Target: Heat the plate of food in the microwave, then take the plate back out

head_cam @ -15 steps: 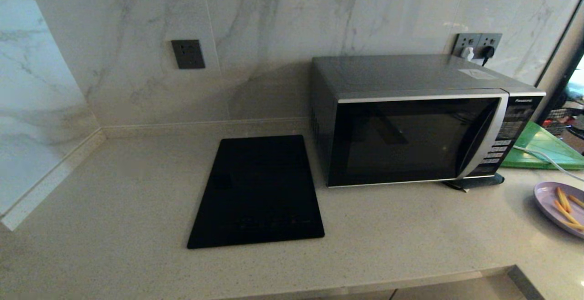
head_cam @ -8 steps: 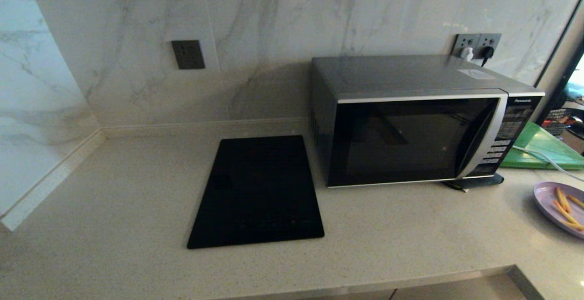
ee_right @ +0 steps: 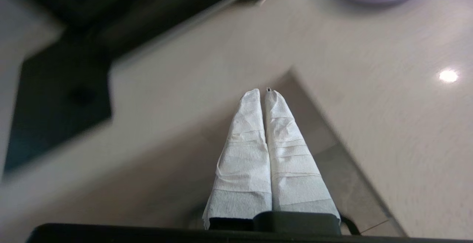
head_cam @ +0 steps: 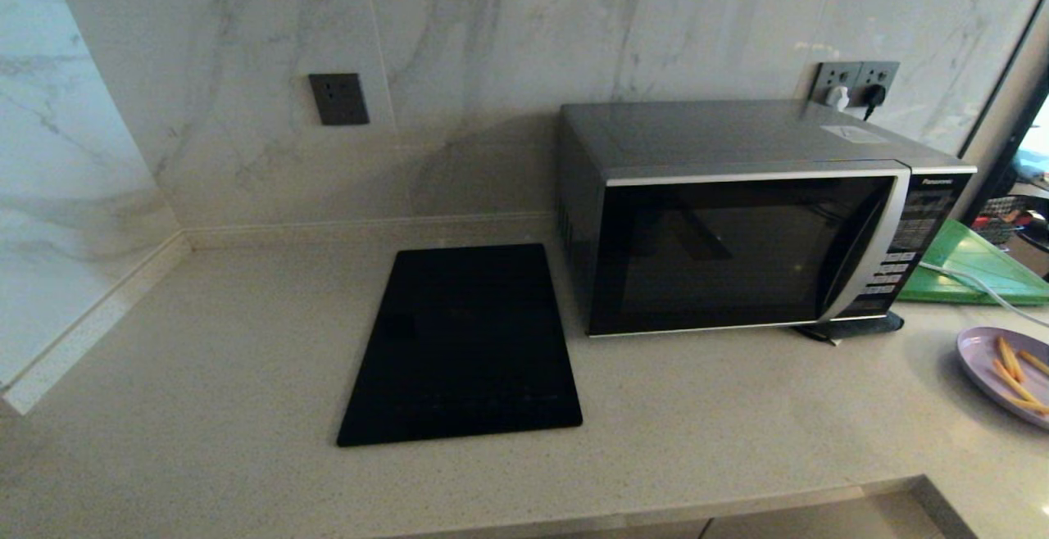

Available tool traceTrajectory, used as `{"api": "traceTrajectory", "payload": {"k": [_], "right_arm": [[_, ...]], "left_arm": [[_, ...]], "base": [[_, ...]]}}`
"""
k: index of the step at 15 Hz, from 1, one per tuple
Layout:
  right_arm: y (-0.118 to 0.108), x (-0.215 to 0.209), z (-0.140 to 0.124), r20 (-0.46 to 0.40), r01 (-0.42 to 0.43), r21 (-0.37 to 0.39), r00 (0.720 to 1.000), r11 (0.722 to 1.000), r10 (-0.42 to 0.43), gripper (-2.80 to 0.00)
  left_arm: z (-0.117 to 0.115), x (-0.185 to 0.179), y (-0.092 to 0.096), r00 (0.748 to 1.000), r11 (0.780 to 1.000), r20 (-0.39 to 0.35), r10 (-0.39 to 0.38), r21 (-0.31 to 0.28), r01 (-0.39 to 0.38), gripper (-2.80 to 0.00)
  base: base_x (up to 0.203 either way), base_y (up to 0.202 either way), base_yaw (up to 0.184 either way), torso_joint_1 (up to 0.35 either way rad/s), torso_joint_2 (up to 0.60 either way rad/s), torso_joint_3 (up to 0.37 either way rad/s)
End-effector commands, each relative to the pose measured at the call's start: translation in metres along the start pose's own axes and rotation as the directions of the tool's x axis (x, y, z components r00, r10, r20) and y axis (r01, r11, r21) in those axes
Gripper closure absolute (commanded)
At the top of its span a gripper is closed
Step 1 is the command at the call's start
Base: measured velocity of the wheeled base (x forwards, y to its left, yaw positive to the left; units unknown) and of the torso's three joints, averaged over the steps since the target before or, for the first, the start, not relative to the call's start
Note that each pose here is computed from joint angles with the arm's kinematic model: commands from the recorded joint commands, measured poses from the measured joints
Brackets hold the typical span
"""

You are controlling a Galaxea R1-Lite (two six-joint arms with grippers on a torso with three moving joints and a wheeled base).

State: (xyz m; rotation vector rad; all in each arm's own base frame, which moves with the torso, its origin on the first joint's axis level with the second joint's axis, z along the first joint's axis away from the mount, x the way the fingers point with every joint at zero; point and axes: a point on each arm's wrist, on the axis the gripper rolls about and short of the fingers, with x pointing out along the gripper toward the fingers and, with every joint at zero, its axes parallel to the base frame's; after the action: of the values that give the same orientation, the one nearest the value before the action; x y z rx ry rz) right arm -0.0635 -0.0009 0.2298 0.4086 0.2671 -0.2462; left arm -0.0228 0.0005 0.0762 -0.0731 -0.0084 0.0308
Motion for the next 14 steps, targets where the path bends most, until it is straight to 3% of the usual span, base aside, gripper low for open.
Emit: {"api": "traceTrajectory", "payload": {"k": [1, 4, 6, 8, 12, 14], "right_arm": [[-0.027, -0.031, -0.039, 0.050, -0.096, -0.031, 0.994, 0.995, 0.097, 0.00], [-0.045, -0.038, -0.075, 0.082, -0.142, -0.072, 0.986, 0.987, 0.148, 0.00], [-0.046, -0.026, -0.082, 0.038, -0.113, -0.042, 0.993, 0.993, 0.115, 0.00], [-0.044, -0.005, -0.086, 0.055, -0.109, -0.069, 0.992, 0.992, 0.113, 0.00], [-0.040, 0.056, -0.104, 0.201, -0.116, -0.201, 0.967, 0.973, 0.157, 0.00], [-0.041, 0.078, -0.116, 0.303, -0.113, -0.287, 0.931, 0.951, 0.202, 0.00]], "left_arm": [[0.000, 0.000, 0.000, 1.000, 1.000, -0.001, 0.001, -0.001, -0.001, 0.00], [0.000, 0.000, 0.000, 1.000, 1.000, -0.001, 0.001, -0.001, -0.001, 0.00], [0.000, 0.000, 0.000, 1.000, 1.000, -0.001, 0.001, -0.001, -0.001, 0.00], [0.000, 0.000, 0.000, 1.000, 1.000, -0.001, 0.001, -0.001, -0.001, 0.00], [0.000, 0.000, 0.000, 1.000, 1.000, -0.001, 0.001, -0.001, -0.001, 0.00], [0.000, 0.000, 0.000, 1.000, 1.000, -0.001, 0.001, -0.001, -0.001, 0.00]], "base": [[0.000, 0.000, 0.000, 0.000, 0.00, 0.000], [0.000, 0.000, 0.000, 0.000, 0.00, 0.000], [0.000, 0.000, 0.000, 0.000, 0.00, 0.000], [0.000, 0.000, 0.000, 0.000, 0.00, 0.000], [0.000, 0.000, 0.000, 0.000, 0.00, 0.000], [0.000, 0.000, 0.000, 0.000, 0.00, 0.000]]}}
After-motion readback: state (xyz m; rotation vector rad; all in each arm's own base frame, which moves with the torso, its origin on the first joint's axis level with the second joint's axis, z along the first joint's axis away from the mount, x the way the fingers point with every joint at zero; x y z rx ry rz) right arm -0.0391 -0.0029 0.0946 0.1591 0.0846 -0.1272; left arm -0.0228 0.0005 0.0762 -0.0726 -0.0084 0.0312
